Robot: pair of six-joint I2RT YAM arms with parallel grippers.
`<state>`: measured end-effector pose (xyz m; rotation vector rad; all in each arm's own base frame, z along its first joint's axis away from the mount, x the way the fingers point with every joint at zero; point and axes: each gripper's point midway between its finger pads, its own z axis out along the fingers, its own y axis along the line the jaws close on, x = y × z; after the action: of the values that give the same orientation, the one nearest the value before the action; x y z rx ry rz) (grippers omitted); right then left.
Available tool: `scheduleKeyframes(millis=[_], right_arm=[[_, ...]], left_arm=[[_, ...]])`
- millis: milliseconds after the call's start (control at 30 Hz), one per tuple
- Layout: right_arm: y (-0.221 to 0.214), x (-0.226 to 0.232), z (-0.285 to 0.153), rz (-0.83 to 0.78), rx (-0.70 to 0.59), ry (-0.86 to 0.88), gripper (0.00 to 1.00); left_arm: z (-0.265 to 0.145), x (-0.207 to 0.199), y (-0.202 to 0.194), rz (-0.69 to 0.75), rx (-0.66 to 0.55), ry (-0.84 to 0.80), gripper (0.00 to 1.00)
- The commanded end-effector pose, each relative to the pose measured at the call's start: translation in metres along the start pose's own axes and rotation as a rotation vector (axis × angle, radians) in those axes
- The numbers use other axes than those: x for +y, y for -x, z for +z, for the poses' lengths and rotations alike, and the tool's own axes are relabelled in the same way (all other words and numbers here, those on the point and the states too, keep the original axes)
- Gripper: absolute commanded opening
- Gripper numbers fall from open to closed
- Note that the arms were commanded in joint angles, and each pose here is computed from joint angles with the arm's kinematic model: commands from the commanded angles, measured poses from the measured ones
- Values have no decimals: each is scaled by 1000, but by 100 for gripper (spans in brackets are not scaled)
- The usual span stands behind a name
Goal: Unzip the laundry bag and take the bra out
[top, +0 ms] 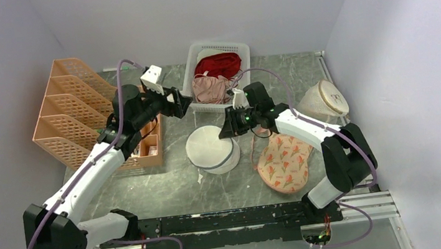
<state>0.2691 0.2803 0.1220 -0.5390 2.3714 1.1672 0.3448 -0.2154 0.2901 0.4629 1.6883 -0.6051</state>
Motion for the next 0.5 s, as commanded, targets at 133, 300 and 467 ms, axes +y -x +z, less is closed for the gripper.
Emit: scheduleKeyframes(millis=[133, 300, 467], right_arm=[[17, -27, -14, -93, -25, -207, 28], [11, -19, -19, -85, -46, -177, 34], [7, -22, -22, -87, -45, -194, 38]], left_arm=[[31, -32, -43, -189, 249, -117, 94], [18, -39, -86, -276, 378, -132, 94], [-8, -53, -124, -315, 505, -200, 94]])
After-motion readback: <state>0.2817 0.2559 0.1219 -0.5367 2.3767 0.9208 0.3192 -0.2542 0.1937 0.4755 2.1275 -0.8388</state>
